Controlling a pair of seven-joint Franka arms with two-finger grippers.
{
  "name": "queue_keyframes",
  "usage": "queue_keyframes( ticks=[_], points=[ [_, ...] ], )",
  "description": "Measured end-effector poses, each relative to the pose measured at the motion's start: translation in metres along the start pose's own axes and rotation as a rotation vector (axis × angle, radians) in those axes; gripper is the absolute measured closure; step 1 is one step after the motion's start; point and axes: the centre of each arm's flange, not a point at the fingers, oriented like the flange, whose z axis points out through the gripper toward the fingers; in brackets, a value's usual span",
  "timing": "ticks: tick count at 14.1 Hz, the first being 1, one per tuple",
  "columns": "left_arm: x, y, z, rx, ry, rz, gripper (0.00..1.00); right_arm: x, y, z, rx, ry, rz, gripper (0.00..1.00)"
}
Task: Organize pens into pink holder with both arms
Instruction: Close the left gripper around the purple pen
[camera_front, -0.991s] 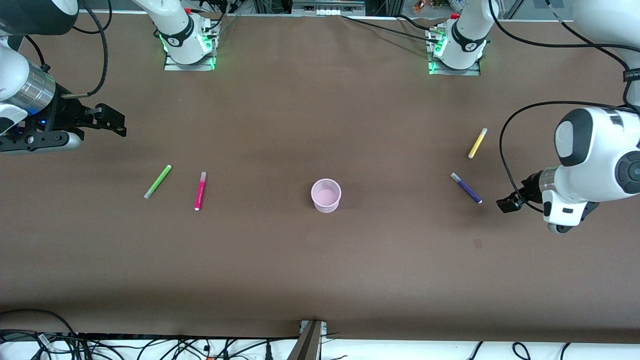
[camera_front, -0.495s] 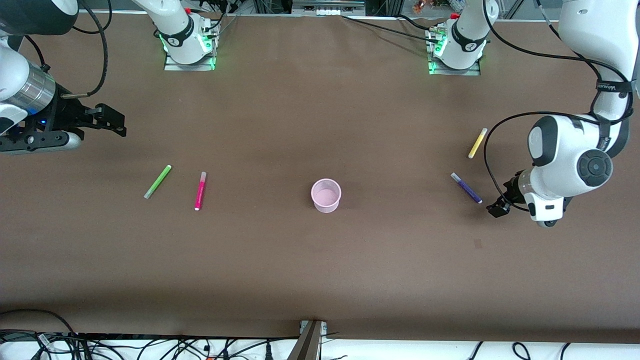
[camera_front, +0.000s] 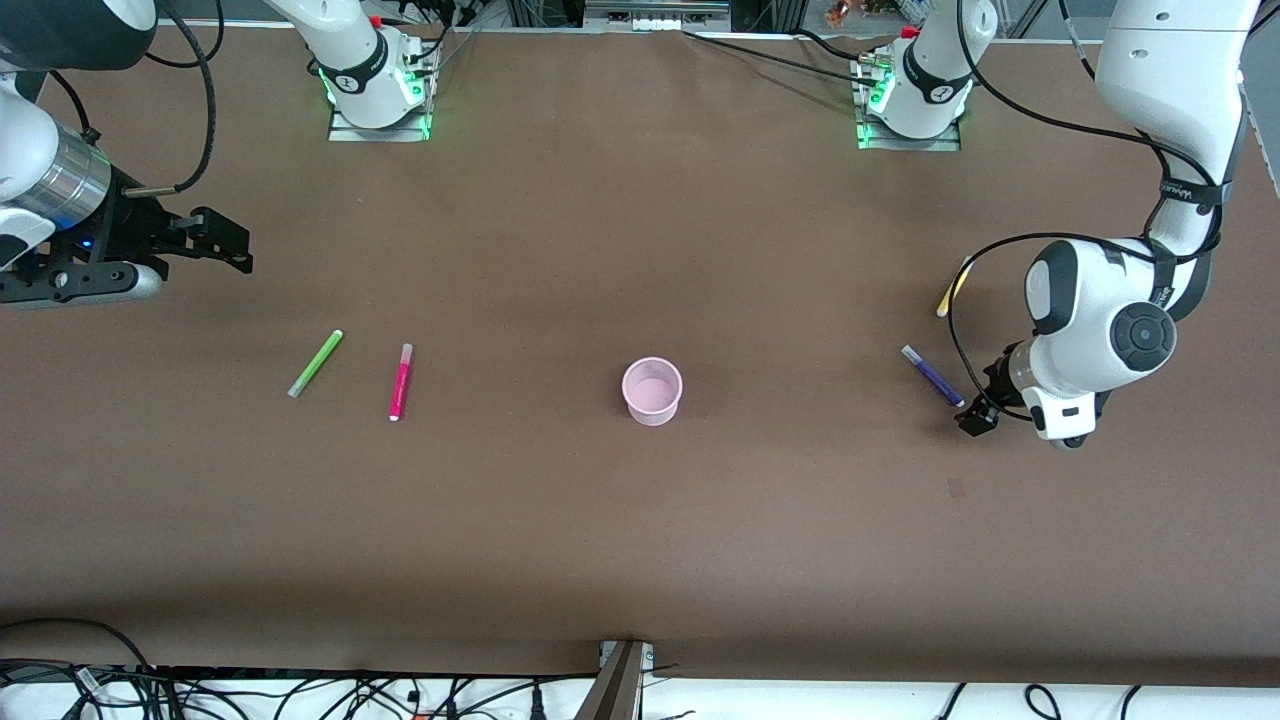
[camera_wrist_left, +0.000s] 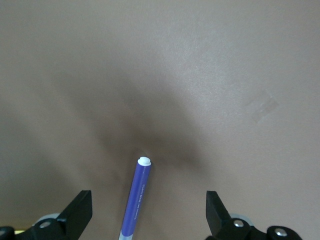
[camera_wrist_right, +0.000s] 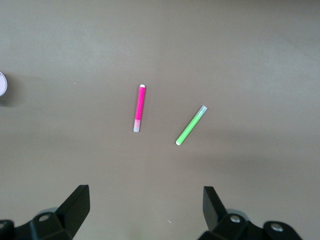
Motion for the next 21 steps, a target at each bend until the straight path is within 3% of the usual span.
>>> queue_keyframes(
  ticks=[3,6,16,21],
  points=[
    [-0.002,-0.001,0.012,-0.004,0.003,0.001,0.01,0.000,0.000,0.000,0.000,0.000,0.001,0.00],
    [-0.005,0.004,0.027,-0.018,0.014,0.009,0.28,0.000,0.000,0.000,0.000,0.000,0.001,0.00],
    [-0.010,-0.008,0.059,-0.041,0.033,0.022,0.31,-0.002,0.000,0.002,0.000,-0.018,0.002,0.00],
    [-0.011,-0.010,0.061,-0.031,0.038,0.045,0.52,-0.001,0.000,-0.002,0.000,-0.010,0.002,0.00]
  ],
)
